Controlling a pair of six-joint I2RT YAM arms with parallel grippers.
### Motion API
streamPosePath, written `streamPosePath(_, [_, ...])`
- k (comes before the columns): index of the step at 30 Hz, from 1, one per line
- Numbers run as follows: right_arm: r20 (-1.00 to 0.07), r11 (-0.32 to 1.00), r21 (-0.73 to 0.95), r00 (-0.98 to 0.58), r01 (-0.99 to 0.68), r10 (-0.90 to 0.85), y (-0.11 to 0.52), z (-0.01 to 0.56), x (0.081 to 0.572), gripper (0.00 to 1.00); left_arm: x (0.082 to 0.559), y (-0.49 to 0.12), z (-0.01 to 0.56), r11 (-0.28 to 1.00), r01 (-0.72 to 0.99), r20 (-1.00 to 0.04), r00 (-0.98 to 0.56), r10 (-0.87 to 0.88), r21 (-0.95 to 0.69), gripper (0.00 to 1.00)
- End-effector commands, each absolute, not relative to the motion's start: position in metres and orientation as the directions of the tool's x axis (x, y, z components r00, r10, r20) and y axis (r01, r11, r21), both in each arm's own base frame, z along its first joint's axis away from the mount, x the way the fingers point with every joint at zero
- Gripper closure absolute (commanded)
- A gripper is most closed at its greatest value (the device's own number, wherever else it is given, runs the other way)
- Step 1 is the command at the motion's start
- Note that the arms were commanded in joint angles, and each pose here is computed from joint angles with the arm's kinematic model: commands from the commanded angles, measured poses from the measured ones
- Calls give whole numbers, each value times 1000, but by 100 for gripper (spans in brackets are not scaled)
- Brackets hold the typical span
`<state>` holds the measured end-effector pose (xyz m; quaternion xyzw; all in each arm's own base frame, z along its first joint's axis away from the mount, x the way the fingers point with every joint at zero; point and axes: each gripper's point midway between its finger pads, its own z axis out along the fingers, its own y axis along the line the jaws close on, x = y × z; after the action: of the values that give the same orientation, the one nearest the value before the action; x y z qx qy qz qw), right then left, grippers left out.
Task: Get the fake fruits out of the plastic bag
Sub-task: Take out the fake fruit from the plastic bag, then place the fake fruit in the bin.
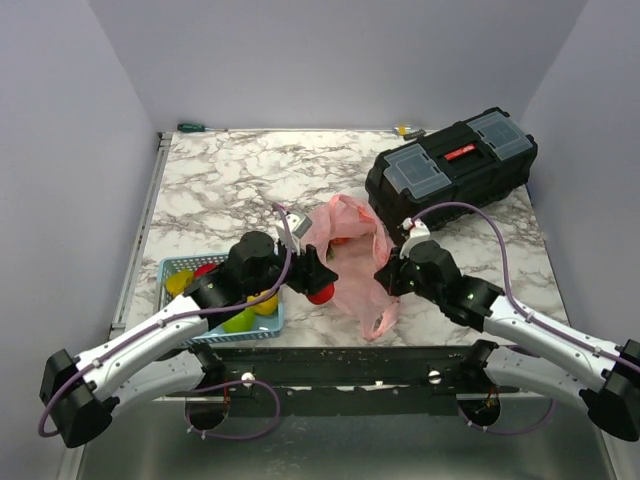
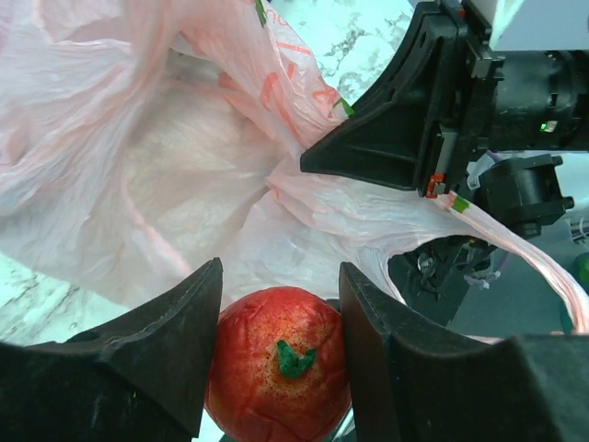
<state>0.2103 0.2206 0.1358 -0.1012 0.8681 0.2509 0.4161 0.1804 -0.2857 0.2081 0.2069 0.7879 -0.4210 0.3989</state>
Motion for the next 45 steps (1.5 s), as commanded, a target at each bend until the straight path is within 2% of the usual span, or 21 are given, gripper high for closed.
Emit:
streamPosePath(1, [-796, 877, 311, -605, -366, 30, 210, 142, 214, 99, 177, -254, 212, 628, 627, -817, -577, -24, -461, 100])
streamPosePath(8, [-799, 879, 310, -600, -362, 34, 207, 139, 214, 99, 184, -210, 226, 748, 548, -859, -509, -57, -374, 100])
streamPosePath(12, [-802, 877, 306, -597, -370, 28, 207, 138, 213, 99, 205, -155, 192, 925, 253, -846, -520, -118, -284, 100])
streamPosePath(14, [-805, 873, 310, -593, -378, 29, 208, 139, 213, 99, 209, -132, 173, 962, 115, -836, -527, -153, -249, 100])
streamPosePath(19, [-808, 864, 315, -588, -394, 27, 209, 139, 211, 99, 218, -104, 152, 974, -84, -834, -505, -224, -211, 100])
streamPosePath(27, [-806, 860, 317, -592, -399, 22, 210, 136, 210, 99, 244, -93, 134, 968, -209, -821, -521, -233, -141, 100])
streamPosePath(31, [-811, 851, 327, -585, -411, 29, 211, 139, 208, 99, 243, -86, 125, 946, -290, -798, -531, -284, -144, 88])
streamPosePath(33, [-813, 849, 328, -581, -414, 31, 211, 140, 207, 99, 240, -80, 123, 929, -333, -797, -509, -324, -165, 77])
streamPosePath(36, [-814, 842, 334, -580, -424, 31, 212, 141, 206, 99, 236, -76, 124, 917, -343, -798, -483, -360, -206, 68])
streamPosePath(41, [-814, 839, 333, -580, -430, 26, 214, 140, 206, 99, 231, -78, 136, 913, -296, -803, -449, -391, -279, 32])
streamPosePath(45, [-811, 837, 333, -585, -434, 19, 215, 138, 206, 99, 228, -83, 159, 909, -223, -813, -407, -415, -352, 16])
